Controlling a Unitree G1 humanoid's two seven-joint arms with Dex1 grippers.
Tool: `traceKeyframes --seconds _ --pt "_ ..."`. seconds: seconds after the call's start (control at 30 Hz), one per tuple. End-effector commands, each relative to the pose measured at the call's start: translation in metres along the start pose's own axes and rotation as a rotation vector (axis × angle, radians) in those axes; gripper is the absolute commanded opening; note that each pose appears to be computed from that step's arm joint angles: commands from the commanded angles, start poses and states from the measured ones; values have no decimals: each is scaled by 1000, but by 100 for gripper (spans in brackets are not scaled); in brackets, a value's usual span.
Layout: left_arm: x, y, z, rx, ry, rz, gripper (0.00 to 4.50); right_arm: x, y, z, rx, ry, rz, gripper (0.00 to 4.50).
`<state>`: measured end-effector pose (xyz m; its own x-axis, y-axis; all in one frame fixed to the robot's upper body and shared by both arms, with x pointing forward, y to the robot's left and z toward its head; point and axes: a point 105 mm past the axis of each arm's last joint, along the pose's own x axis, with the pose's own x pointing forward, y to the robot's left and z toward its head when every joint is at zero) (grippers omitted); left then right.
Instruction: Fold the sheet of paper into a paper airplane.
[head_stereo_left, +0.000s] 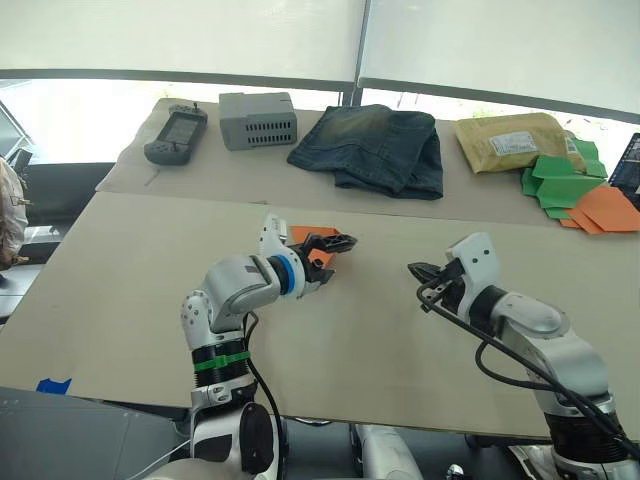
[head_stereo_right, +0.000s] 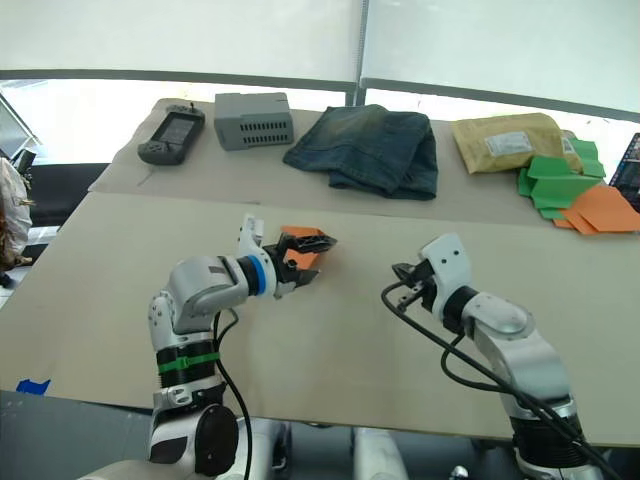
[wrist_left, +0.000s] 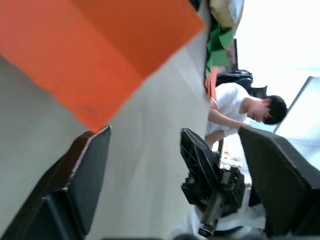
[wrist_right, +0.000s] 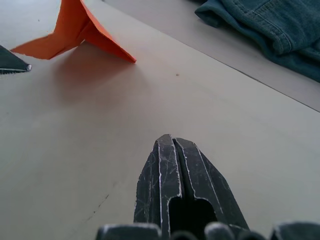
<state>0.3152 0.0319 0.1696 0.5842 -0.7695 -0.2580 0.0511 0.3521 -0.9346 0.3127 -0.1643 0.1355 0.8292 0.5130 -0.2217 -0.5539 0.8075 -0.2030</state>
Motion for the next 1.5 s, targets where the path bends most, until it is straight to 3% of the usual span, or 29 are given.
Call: traceKeyframes --seconds 0.03,0.13,0.3,0.43,0.63,0.73,0.8,1.07,1.4,1.5 --pt "-13 -20 8 108 -17 -123 444 -4 -5 19 -89 -73 -20 0" --pt "-39 -22 25 261 -29 -197 444 -4 2 27 -132 -101 38 0" --pt "-89 -17 39 456 50 -262 444 2 12 38 -250 -153 97 0" --pt "-130 -13 58 567 -54 -175 444 10 29 42 -584 -202 150 0" --pt "-140 9 60 788 -118 -29 450 23 55 32 -1094 -299 203 195" --pt "-138 24 54 818 -67 -12 450 29 61 26 -1375 -387 155 302" --pt "-134 33 54 848 -55 17 450 38 60 26 -1462 -421 118 366" --pt "-125 31 57 874 -78 -24 450 71 59 20 -1472 -442 90 366" --pt "-124 35 58 871 -99 -22 450 96 51 19 -1243 -364 64 366" --pt "-123 37 58 872 -99 -19 450 97 49 15 -1141 -345 74 252"
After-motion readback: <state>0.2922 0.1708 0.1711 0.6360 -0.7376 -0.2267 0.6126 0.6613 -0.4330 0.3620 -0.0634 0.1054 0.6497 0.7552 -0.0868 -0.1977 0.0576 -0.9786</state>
